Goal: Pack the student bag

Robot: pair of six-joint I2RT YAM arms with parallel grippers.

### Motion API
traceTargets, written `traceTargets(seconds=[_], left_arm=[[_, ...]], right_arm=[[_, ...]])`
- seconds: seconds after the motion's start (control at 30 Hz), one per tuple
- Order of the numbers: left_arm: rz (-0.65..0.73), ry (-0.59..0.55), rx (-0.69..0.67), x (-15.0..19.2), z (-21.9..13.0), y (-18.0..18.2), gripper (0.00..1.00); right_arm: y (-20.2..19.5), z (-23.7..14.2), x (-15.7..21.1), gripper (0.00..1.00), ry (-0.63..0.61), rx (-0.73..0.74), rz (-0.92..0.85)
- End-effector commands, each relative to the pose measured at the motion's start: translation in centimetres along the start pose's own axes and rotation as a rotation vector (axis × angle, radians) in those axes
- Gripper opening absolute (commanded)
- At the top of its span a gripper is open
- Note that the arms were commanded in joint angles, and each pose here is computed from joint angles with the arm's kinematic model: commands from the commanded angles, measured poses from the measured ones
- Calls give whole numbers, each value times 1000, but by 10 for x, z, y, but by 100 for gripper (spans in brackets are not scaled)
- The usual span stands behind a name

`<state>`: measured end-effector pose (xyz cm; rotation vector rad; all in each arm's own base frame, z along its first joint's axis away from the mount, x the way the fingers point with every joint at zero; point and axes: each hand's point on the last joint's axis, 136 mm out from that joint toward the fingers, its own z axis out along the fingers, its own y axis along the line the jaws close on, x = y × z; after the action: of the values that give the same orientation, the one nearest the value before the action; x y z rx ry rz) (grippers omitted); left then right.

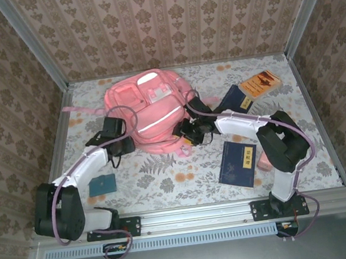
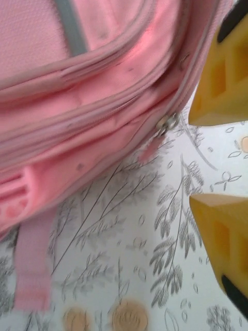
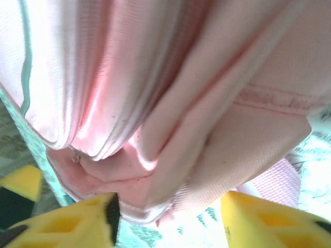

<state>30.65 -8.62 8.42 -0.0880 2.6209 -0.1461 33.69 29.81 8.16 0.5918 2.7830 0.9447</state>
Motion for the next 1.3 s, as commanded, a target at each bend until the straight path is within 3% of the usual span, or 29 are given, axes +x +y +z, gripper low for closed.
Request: traceTargets(seconds=[0.0,0.13,0.33,0.53,0.8,1.03,1.27], left_arm=[[-33,-51,-26,-21,-19,6,52],[-64,-86,32,-28,-39,-2,70],[-96,-158,125,-38,-66,-14,89],[-106,-173,241,-46,-75,-36,100],[-113,-124,322,-51,-64,-64,100],[-97,-81,365,-45,-56,-88,96],[-105,-40,441,-34,-50,-127,92]], right_arm=[[-17,-30,-14,65,-96,140,-117],[-52,-68,-19,70,-178,287,-181],[-125,-108,-6,72,-171,453,-187],[-176,-116,22,78,-122,526,-143],[-191,-80,39,77,-19,494,-78],[-171,-53,42,74,39,410,-101],[-126,-27,42,71,127,225,-127]])
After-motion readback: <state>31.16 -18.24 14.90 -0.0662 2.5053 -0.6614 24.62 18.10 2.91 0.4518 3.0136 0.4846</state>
